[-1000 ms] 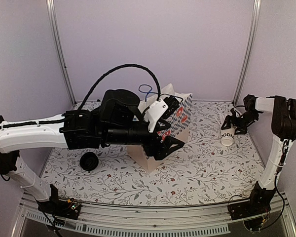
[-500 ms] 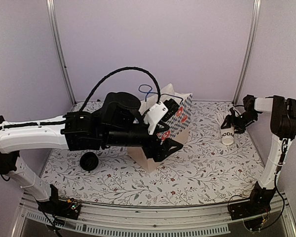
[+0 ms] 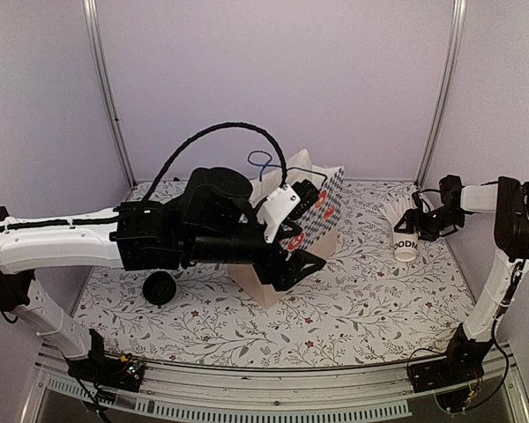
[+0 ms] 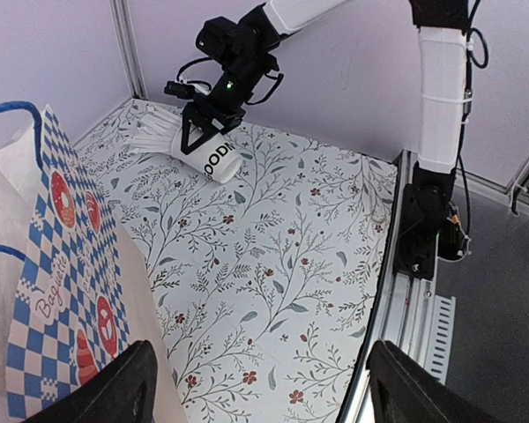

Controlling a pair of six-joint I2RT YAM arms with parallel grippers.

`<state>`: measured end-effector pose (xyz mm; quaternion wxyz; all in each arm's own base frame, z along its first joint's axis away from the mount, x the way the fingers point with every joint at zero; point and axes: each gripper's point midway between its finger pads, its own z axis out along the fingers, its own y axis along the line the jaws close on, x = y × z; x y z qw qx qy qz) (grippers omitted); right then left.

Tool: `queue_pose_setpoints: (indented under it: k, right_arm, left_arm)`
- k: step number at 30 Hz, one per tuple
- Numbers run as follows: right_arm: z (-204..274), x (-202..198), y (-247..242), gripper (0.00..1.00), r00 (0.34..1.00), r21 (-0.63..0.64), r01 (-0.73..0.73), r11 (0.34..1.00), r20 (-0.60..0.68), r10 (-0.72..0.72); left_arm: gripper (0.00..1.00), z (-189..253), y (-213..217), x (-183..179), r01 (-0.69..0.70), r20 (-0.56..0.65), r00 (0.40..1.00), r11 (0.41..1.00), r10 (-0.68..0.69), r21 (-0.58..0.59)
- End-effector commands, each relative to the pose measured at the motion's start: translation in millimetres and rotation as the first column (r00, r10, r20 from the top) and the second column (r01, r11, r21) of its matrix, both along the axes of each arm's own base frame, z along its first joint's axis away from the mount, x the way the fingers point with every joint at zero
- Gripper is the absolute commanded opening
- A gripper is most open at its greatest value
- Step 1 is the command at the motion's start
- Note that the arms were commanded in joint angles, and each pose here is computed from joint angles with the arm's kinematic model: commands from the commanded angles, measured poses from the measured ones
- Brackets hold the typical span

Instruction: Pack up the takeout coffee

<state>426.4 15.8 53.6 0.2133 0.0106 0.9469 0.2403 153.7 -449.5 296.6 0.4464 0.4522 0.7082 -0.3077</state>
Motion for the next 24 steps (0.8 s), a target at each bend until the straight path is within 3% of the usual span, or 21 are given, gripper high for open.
queue_pose_setpoints:
  k: [1, 13, 18, 24]
  right_arm:
    - [34.5, 11.8, 1.1, 0.78, 0.975, -0.028, -0.033, 0.999, 0.218, 0.038]
    - [54.7, 3.7, 2.6, 0.78, 0.911, -0.120, -0.073, 0.990, 0.396, 0.115]
    - [83.4, -1.5, 5.2, 0.78, 0.829, -0.190, -0.093, 0.977, 0.528, 0.182]
    - [139.4, -16.9, 13.2, 0.78, 0.675, -0.262, -0.090, 0.961, 0.693, 0.253]
  left_arm:
    - [0.85, 10.5, 1.2, -2.9, 0.013, 0.012, 1.000, 1.000, -0.012, -0.020]
    - [0.85, 14.1, -8.6, -0.6, 0.021, 0.015, 1.000, 0.999, -0.020, -0.027]
    - [0.85, 21.4, -12.9, 2.7, 0.011, 0.026, 1.000, 0.999, -0.010, -0.043]
    - [0.85, 36.8, -24.2, 12.2, -0.011, 0.013, 1.000, 0.996, 0.012, -0.084]
